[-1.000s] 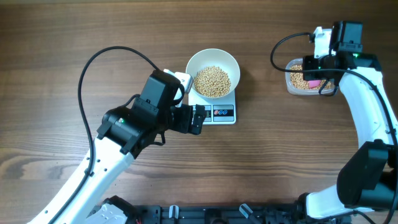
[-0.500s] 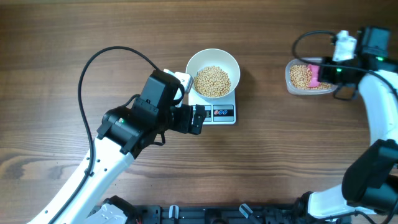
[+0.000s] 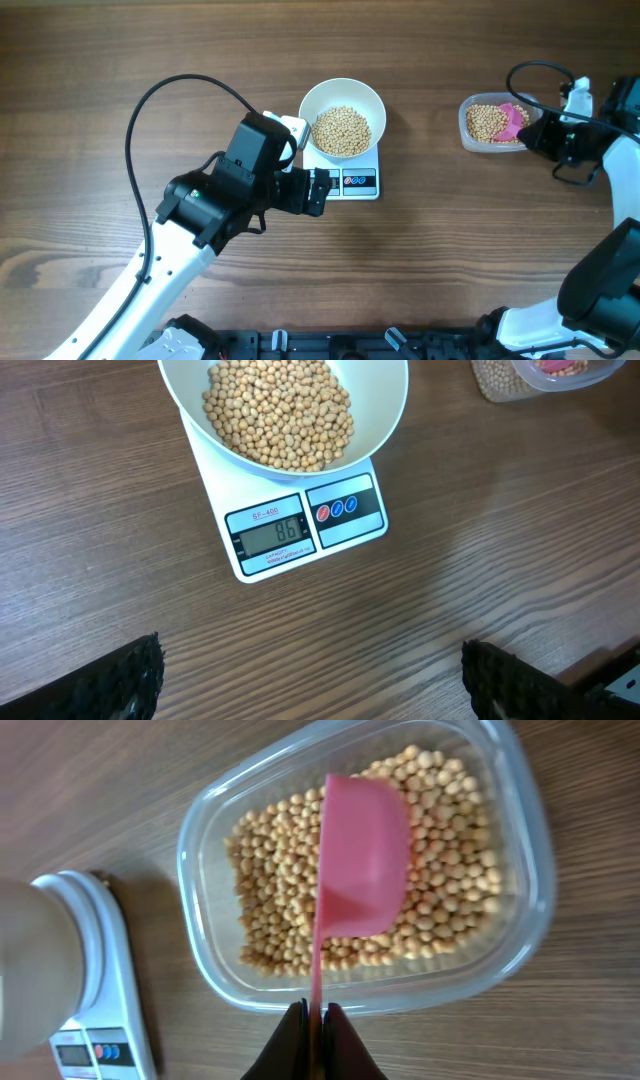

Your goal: Scoop item into bowl and weigh 150g on scale

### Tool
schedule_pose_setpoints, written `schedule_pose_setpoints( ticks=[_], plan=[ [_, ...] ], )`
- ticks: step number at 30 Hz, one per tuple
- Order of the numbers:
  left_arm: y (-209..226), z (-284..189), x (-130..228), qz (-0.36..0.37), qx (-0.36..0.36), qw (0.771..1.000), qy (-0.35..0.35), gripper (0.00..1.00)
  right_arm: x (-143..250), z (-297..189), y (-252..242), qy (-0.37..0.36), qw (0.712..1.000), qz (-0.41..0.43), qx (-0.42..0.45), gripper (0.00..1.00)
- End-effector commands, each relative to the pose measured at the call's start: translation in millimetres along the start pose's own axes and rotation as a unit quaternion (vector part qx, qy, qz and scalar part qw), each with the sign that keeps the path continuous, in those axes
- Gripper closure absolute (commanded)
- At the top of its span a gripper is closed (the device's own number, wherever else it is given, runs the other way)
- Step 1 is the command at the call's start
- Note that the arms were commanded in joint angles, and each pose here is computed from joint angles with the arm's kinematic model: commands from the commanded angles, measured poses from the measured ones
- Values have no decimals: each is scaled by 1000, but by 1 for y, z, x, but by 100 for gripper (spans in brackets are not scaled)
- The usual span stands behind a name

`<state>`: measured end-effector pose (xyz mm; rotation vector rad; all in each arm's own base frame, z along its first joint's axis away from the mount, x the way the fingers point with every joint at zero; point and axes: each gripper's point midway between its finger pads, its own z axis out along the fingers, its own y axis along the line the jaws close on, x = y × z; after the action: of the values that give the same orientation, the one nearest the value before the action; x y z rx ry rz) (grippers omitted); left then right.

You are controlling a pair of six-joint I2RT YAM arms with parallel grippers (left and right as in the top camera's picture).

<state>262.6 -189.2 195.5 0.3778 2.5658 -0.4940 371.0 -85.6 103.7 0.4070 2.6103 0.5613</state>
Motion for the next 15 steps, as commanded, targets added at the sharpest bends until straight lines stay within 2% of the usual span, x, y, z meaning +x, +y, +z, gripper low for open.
schedule_pose_setpoints(
  ticks=[1,13,15],
  plan=[
    [1,1,1,12,-4,1000,1,0,3,7,8,6,999,5,-32,94],
    [1,1,1,12,-4,1000,1,0,4,7,8,7,999,19,-33,96],
    [1,1,1,12,-4,1000,1,0,3,6,15,7,998,18,-54,96]
  ],
)
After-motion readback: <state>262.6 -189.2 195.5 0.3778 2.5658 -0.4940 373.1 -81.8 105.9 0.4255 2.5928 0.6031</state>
